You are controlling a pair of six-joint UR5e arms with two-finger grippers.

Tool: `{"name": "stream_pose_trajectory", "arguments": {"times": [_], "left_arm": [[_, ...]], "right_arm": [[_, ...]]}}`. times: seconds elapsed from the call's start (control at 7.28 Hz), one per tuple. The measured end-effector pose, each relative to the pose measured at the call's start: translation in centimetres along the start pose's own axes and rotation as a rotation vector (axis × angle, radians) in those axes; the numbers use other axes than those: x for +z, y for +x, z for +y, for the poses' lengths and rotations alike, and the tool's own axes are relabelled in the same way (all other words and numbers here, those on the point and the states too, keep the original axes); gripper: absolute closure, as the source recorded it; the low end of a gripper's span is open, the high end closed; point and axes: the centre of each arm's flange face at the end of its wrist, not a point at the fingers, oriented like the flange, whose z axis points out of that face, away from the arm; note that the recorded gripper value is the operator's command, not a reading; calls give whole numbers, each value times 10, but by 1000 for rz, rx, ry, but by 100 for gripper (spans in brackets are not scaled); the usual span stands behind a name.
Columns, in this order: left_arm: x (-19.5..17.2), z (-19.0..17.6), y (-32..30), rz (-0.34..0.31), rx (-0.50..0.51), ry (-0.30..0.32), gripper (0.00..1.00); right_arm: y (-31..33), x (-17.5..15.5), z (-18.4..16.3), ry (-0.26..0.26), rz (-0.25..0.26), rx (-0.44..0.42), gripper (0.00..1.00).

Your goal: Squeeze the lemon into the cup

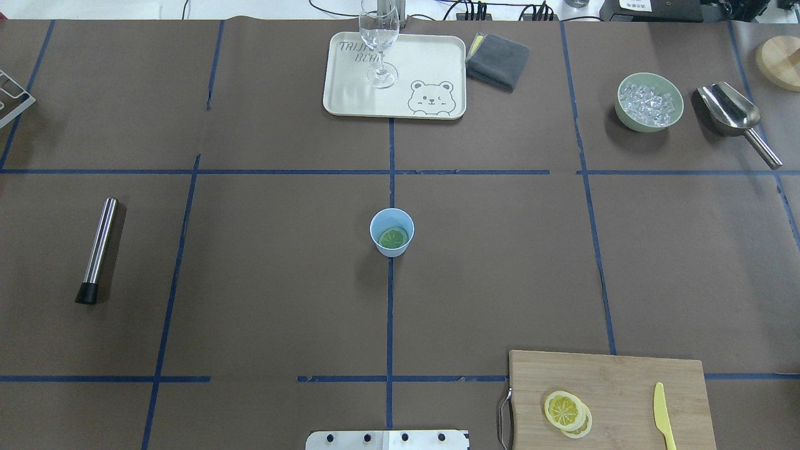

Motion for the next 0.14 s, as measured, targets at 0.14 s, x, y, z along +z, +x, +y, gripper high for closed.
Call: {"name": "stream_pose_trajectory", "arguments": {"times": [0.14], "left_arm": [[0,1,0,0,0,-1,0]], "right_arm": [[0,0,0,0,0,0,0]]}}
